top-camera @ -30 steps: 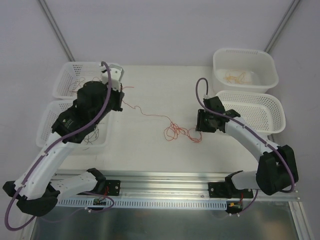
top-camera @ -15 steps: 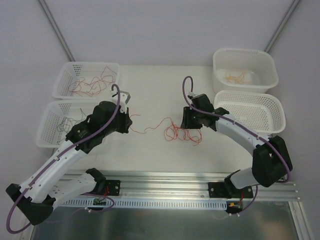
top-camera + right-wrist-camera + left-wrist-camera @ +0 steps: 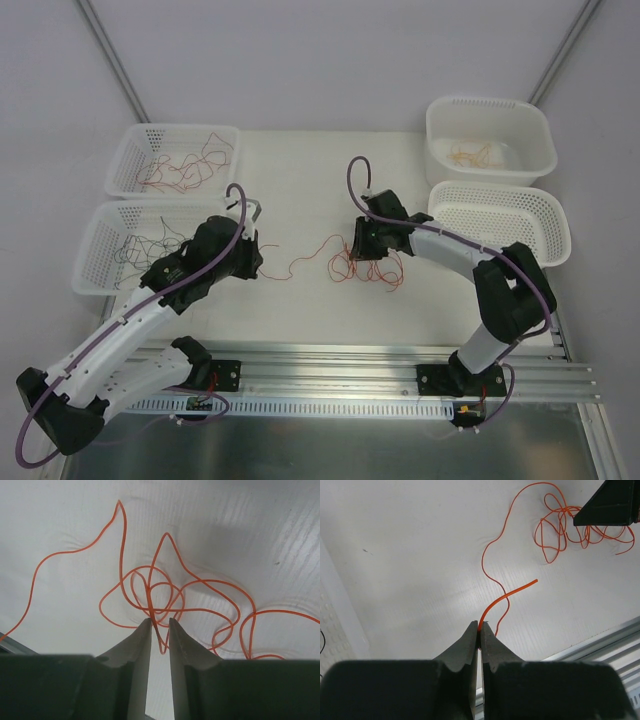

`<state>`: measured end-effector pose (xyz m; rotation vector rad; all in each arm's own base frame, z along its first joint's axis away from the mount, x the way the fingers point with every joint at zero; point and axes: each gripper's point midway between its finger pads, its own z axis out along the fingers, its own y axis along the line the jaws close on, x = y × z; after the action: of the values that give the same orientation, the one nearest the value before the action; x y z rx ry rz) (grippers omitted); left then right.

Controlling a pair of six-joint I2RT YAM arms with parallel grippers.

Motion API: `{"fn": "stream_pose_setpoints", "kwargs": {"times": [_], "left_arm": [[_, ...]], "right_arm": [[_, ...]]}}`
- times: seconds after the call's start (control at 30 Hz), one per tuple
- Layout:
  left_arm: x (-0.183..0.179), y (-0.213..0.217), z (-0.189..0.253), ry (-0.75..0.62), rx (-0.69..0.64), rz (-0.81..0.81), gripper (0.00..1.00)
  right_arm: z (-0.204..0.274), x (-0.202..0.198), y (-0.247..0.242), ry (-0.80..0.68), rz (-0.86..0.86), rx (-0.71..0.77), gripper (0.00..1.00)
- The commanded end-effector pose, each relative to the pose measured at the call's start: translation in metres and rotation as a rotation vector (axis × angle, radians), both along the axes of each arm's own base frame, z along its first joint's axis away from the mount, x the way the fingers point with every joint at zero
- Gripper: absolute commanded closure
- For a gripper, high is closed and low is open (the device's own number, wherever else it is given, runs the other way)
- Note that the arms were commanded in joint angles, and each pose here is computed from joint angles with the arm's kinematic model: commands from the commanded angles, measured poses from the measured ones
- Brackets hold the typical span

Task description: Untangle the cables

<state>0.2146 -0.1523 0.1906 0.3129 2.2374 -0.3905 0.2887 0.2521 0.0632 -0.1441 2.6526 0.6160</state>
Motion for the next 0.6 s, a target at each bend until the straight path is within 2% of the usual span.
{"fn": "stream_pose_setpoints", "kwargs": {"times": [0.0,0.03,0.13,0.3,0.37,0.43,0.5,0.57], "left_arm": [[0.005,0.003,0.000,-0.015,-0.012,0.041,0.99],[0.006,0.004,-0.005,-0.006,0.001,0.045,0.99],[0.005,0.005,-0.021,0.035,0.033,0.052,0.99],[0.000,0.008,-0.054,0.127,0.086,0.060,1.00],[-0.003,0.007,-0.067,0.171,0.106,0.059,1.00],[-0.005,0.007,-0.078,0.215,0.132,0.060,1.00],[-0.007,0.008,-0.086,0.251,0.154,0.063,1.00],[-0.007,0.008,-0.096,0.297,0.181,0.073,1.00]], "right_arm": [[0.024,0.012,0.013,-0.058,0.011,0.055,0.77],[0.032,0.012,0.011,-0.085,0.017,0.049,0.85],[0.053,0.011,-0.001,-0.131,0.022,0.006,0.98],[0.137,0.001,-0.030,-0.264,0.051,-0.038,0.99],[0.188,0.005,-0.041,-0.359,0.037,-0.026,0.99],[0.245,-0.001,-0.061,-0.464,0.026,-0.008,0.99],[0.282,-0.008,-0.075,-0.550,0.034,-0.001,0.99],[0.338,-0.020,-0.089,-0.689,0.019,0.047,0.99]]}}
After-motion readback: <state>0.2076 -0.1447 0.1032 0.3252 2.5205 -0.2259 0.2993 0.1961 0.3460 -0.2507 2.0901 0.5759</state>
